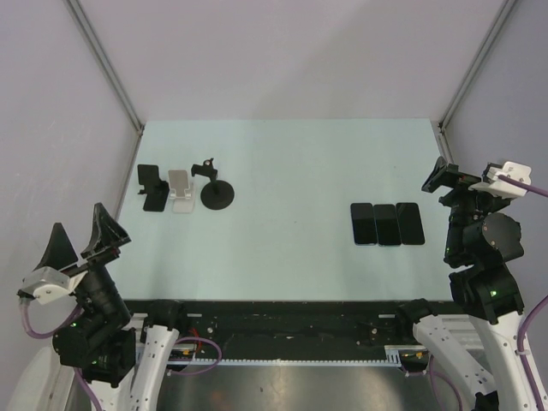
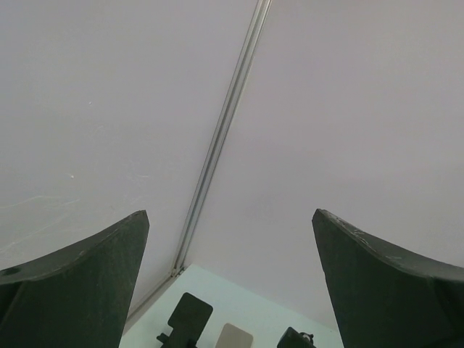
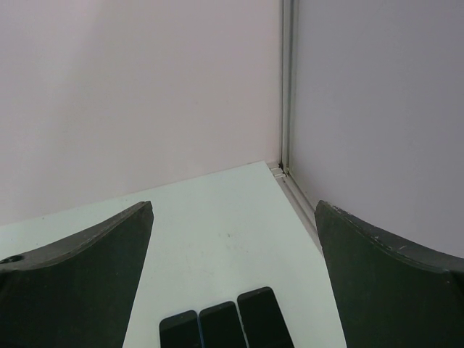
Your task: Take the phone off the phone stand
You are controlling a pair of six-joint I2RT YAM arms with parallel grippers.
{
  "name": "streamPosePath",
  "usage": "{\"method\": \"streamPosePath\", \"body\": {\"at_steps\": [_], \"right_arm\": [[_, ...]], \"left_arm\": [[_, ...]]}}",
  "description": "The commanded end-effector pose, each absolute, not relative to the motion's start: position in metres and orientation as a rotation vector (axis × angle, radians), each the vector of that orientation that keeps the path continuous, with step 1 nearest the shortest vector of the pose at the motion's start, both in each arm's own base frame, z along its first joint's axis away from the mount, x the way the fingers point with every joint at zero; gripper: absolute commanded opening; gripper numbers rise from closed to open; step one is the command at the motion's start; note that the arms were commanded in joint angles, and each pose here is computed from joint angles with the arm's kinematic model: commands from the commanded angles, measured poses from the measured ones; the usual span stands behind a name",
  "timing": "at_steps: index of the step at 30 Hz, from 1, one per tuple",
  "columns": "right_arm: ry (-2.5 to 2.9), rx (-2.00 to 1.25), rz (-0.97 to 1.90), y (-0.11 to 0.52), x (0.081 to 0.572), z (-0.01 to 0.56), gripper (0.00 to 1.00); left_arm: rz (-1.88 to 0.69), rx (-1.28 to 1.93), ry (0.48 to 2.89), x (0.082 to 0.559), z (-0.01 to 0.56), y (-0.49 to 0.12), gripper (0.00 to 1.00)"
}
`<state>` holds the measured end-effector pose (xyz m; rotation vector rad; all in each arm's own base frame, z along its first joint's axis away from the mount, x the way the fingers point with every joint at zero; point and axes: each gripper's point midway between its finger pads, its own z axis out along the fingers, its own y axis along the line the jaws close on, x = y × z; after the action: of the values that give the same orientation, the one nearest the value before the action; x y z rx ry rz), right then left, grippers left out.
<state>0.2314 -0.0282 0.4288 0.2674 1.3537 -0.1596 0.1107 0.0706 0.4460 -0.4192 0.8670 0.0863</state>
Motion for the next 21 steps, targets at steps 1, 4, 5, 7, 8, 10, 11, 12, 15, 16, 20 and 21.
{"method": "streamPosePath", "body": {"at_steps": [1,4,5,7,8,10,11,12,15,16,20,21], "right_arm": [[1.293,0.3,-0.154,-0.033,0.226,0.445,1.0],[1.296,0.299,-0.147,-0.031,0.228,0.444,1.0],[1.3,0.299,-0.149,-0.031,0.23,0.443,1.0],[1.304,0.294,-0.145,-0.03,0.23,0.442,1.0],[1.304,0.297,-0.141,-0.029,0.231,0.442,1.0],[1.314,0.287,-0.139,-0.027,0.233,0.44,1.0],[1.318,0.289,-0.139,-0.027,0.234,0.439,1.0],[1.322,0.289,-0.142,-0.027,0.235,0.438,1.0],[1.328,0.287,-0.139,-0.026,0.237,0.436,1.0],[1.331,0.286,-0.14,-0.026,0.237,0.436,1.0],[1.337,0.286,-0.143,-0.026,0.238,0.434,1.0],[1.34,0.285,-0.144,-0.026,0.239,0.434,1.0]], "left_arm": [[0.116,-0.434,0.869,0.108,0.438,0.075,1.0],[0.089,-0.429,0.88,0.114,0.433,0.071,1.0],[0.08,-0.424,0.857,0.107,0.434,0.071,1.0],[0.076,-0.416,0.861,0.109,0.431,0.069,1.0],[0.075,-0.418,0.86,0.109,0.431,0.069,1.0],[0.07,-0.418,0.869,0.112,0.428,0.068,1.0],[0.061,-0.428,0.869,0.113,0.427,0.068,1.0],[0.056,-0.432,0.875,0.115,0.424,0.068,1.0],[0.043,-0.437,0.886,0.12,0.42,0.067,1.0],[0.042,-0.439,0.891,0.121,0.418,0.066,1.0],[0.022,-0.455,0.908,0.128,0.413,0.065,1.0],[0.019,-0.457,0.912,0.129,0.412,0.065,1.0]]}}
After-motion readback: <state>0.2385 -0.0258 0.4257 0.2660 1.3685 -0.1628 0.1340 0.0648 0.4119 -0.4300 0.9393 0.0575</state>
